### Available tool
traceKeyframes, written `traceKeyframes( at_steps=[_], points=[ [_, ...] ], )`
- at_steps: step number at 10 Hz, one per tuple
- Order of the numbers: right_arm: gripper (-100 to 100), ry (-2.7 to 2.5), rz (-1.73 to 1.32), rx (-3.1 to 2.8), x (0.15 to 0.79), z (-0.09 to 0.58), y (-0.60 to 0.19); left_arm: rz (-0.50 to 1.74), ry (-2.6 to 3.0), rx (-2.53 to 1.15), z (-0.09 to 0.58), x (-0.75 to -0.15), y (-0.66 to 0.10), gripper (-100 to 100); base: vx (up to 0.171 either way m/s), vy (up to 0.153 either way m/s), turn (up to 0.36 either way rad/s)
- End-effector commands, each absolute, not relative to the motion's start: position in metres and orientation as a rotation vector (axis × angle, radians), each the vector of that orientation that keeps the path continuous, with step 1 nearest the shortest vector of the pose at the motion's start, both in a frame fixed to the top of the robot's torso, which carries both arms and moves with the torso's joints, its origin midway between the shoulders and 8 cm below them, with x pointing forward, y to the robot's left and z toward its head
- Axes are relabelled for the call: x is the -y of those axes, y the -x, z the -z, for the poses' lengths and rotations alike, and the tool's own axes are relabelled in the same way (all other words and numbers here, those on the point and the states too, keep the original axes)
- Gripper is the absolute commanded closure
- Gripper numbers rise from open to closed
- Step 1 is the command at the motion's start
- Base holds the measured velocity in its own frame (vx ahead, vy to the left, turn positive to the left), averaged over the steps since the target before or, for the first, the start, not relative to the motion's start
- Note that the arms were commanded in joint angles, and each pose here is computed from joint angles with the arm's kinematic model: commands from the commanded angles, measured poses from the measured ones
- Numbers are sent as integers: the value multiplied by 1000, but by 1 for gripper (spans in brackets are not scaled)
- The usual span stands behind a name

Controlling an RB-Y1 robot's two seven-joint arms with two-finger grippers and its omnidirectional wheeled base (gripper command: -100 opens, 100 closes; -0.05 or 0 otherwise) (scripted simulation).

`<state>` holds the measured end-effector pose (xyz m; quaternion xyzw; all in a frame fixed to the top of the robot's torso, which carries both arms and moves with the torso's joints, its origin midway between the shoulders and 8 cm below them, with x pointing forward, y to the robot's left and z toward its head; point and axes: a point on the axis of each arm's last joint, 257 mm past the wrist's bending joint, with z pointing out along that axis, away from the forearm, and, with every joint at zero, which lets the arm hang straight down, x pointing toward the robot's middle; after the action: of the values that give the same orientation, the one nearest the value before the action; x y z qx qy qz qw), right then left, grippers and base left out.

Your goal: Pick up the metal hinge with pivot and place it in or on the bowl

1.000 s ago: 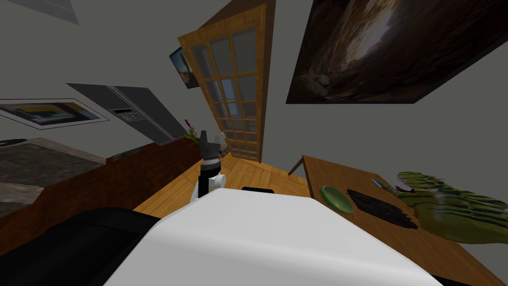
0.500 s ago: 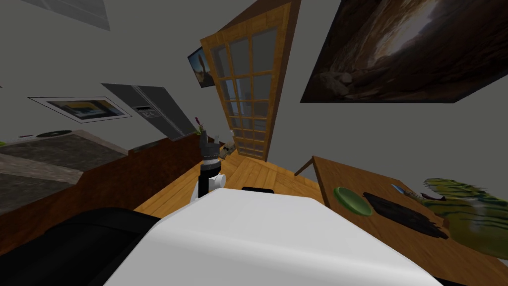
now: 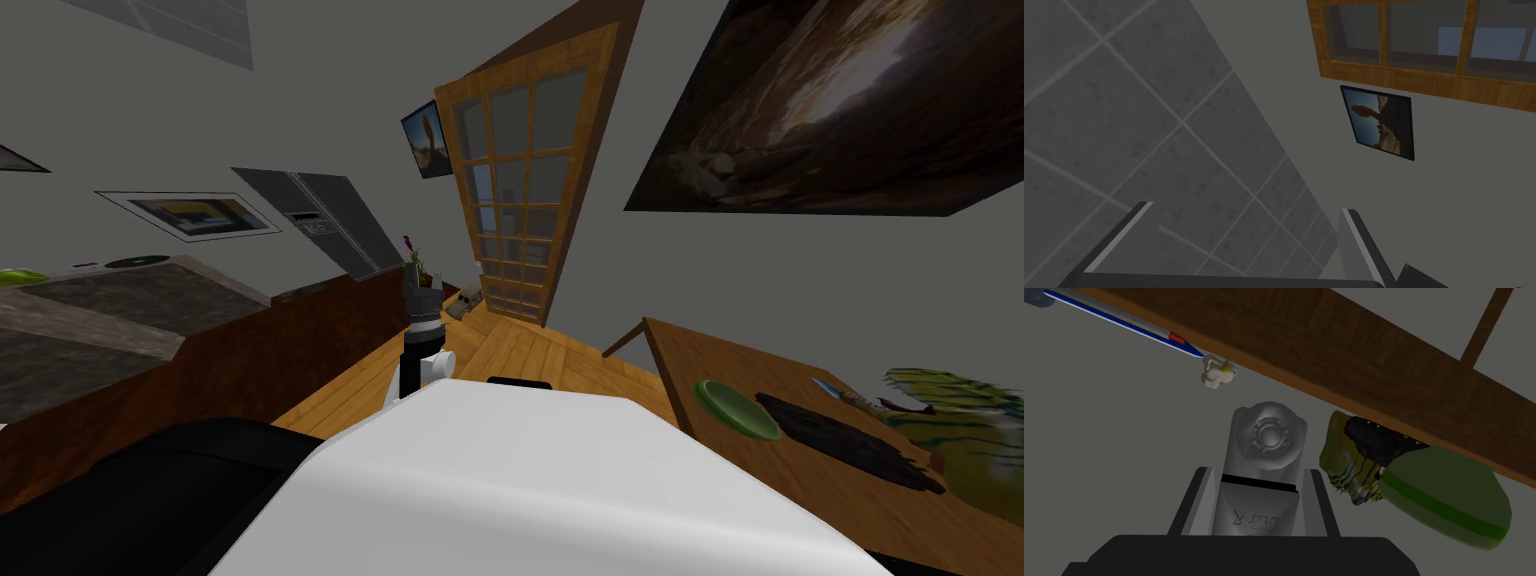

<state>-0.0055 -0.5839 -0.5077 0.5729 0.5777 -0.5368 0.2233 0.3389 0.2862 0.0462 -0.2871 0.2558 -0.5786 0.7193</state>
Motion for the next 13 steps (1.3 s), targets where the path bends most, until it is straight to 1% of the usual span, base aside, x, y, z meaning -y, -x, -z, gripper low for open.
traceKeyframes(
  at_steps=[1,3,5,6,8,9,11,13],
  points=[
    [100,-1576,1463,-1588,604,499,-13,1279,635,-566,-46,-286,-339,0,49,9,-36],
    [100,-1571,1440,-1577,626,489,-33,1279,635,-566,-46,-286,-339,0,88,-8,-49],
    [100,-1571,1440,-1577,626,489,-33,1279,635,-566,-46,-286,-339,0,45,-22,1],
    [100,-1565,1416,-1562,650,476,-54,1279,635,-566,-46,-286,-339,0,60,-32,-87],
    [100,-1565,1416,-1562,650,476,-54,1279,635,-566,-46,-286,-339,0,58,-29,-21],
    [100,-1560,1391,-1544,674,460,-76,1279,635,-566,-46,-286,-339,0,73,-41,-112],
    [100,-1554,1367,-1523,699,442,-97,1279,635,-566,-46,-286,-339,0,105,-63,-80],
    [100,-1552,1356,-1512,710,432,-106,1279,635,-566,-46,-286,-339,0,93,-59,-40]
  ],
)
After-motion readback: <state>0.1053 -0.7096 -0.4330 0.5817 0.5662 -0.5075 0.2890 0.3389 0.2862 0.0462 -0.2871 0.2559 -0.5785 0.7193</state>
